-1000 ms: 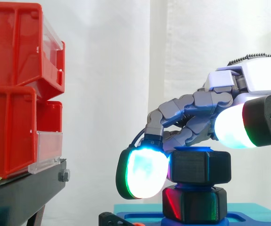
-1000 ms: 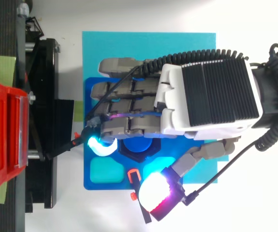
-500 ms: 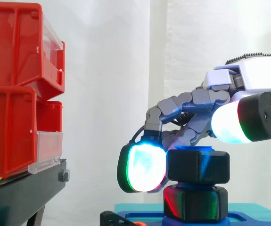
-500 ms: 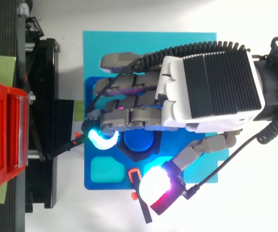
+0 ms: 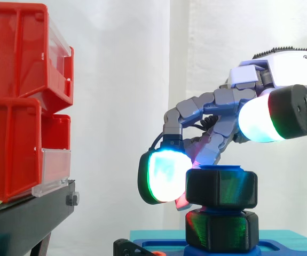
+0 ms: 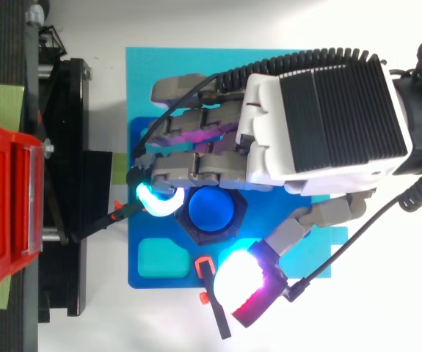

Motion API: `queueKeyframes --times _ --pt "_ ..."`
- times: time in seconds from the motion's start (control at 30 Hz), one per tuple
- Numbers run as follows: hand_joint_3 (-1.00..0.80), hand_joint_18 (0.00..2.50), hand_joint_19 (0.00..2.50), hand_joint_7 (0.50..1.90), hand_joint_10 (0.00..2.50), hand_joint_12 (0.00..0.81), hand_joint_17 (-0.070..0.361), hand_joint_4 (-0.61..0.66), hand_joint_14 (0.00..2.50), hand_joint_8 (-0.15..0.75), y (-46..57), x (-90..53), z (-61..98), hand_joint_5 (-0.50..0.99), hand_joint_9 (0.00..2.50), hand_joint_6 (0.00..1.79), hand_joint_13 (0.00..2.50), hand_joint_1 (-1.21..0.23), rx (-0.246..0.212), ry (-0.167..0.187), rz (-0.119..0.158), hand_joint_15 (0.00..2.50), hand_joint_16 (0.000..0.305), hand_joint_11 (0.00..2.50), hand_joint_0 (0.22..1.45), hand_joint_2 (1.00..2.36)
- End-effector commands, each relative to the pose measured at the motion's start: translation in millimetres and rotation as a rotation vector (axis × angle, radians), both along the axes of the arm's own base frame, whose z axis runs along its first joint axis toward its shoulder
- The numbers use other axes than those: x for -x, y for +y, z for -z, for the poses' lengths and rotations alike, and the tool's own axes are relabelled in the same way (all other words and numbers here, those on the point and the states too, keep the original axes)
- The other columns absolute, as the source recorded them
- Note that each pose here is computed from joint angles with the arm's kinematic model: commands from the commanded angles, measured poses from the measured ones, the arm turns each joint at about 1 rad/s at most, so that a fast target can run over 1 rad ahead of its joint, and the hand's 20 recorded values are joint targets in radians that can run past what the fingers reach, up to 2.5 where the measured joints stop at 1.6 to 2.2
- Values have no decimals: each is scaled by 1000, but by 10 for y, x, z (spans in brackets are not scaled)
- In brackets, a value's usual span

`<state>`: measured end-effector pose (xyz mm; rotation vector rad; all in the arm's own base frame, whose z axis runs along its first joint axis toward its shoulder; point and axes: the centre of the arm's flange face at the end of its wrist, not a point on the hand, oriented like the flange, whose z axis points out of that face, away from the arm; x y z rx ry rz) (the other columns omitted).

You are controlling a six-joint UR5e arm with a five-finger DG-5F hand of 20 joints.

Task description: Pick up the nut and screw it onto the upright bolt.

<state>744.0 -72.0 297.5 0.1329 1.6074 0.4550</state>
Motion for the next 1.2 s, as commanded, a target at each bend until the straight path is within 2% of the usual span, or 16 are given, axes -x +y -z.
queueKeyframes --times 0.0,0.1,0.23,0.53,0.67,0.73,0.87,0.97,1.17 --pt "-500 324 10 1331 3 343 85 173 0 280 -22 3 -27 14 1055 503 619 -360 7 7 2 0 38 78 441 1000" --pt "-500 377 18 1317 1 334 83 171 0 267 -67 -1 -66 37 1165 503 678 -362 18 6 7 0 37 76 446 1000" --pt "-500 481 56 1330 3 309 76 140 0 253 -68 18 -49 56 1310 503 783 -371 37 21 7 0 34 97 454 1000" --pt "-500 707 157 1389 5 260 63 57 2 217 -68 25 -43 88 1588 503 990 -395 39 27 6 34 28 134 473 1000" --pt "-500 812 222 1401 6 243 60 113 1 210 -80 34 -88 100 1748 503 1098 -400 38 21 8 57 27 162 477 1000" --pt "-500 863 246 1415 6 235 59 119 3 234 -80 38 -98 103 1802 503 1141 -402 40 20 8 61 26 161 476 1000" --pt "-500 959 280 1444 8 223 55 92 1 237 -84 75 -132 110 1891 502 1212 -406 60 33 8 61 24 199 476 1000" --pt "-500 1023 308 1452 9 209 50 105 3 261 -100 137 -146 114 1991 501 1299 -412 96 65 8 85 22 214 476 1000" --pt "-500 1100 352 1469 14 202 49 93 4 271 -94 182 -200 117 2089 501 1397 -417 125 76 7 120 22 290 478 1000"
